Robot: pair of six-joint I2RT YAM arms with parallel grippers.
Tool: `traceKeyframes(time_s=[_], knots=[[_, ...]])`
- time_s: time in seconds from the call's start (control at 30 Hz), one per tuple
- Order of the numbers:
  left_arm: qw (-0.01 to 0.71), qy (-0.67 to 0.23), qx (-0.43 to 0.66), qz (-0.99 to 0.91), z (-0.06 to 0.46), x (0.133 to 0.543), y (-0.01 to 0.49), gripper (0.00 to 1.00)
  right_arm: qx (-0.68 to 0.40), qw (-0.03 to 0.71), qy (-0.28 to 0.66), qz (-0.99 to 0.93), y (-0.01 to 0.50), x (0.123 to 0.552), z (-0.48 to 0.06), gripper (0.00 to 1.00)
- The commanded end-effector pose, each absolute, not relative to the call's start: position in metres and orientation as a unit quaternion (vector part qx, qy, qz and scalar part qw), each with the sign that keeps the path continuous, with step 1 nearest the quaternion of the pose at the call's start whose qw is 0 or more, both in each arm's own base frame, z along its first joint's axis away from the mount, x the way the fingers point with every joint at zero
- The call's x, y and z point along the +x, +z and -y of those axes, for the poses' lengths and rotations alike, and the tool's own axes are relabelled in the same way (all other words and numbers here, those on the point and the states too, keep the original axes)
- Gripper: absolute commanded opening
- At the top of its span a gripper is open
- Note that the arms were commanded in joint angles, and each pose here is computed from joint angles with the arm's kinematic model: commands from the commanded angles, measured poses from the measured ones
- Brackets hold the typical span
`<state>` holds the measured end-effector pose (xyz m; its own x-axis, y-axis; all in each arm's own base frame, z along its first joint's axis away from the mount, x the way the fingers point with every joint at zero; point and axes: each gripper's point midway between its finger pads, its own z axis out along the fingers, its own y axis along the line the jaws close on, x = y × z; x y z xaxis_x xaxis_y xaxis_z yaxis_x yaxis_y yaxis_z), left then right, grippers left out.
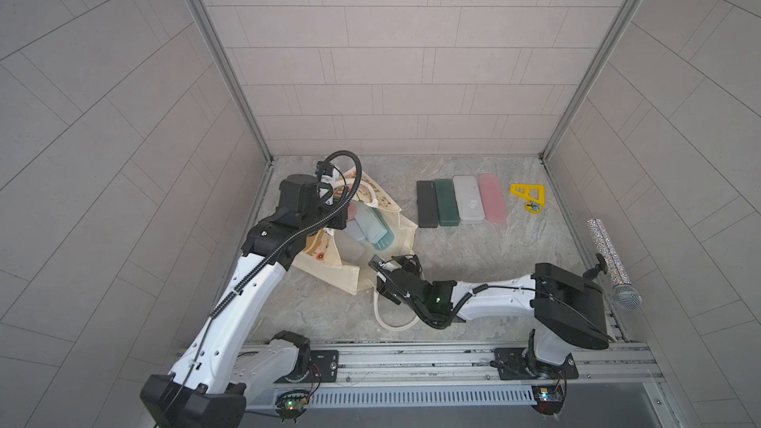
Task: Take out the pencil case from the canvas bag
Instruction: Pick up the pencil case from the canvas bag.
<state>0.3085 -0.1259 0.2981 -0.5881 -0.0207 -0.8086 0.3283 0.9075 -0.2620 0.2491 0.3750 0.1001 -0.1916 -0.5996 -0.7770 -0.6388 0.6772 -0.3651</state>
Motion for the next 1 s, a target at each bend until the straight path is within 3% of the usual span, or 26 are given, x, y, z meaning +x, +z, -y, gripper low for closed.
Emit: traceKeyframes(time_s=[0.0,0.53,0.73,0.97], knots=[[0.485,-0.228,0.095,-0.839,0.133,0.311,0.324,0.0,-0.393,0.528,-0.032,-0.752,0.114,0.272,-0.377,0.72],[0.481,-0.242,0.093,-0.838,0.133,0.312,0.324,0.0,-0.402,0.501,-0.098,-0.761,0.091,0.333,-0.384,0.78],[0.479,-0.25,0.093,-0.837,0.134,0.312,0.323,0.0,-0.373,0.486,-0.028,-0.79,0.092,0.353,-0.378,0.78],[0.475,-0.259,0.087,-0.837,0.133,0.316,0.322,0.0,-0.375,0.477,-0.021,-0.795,0.088,0.368,-0.384,0.8]])
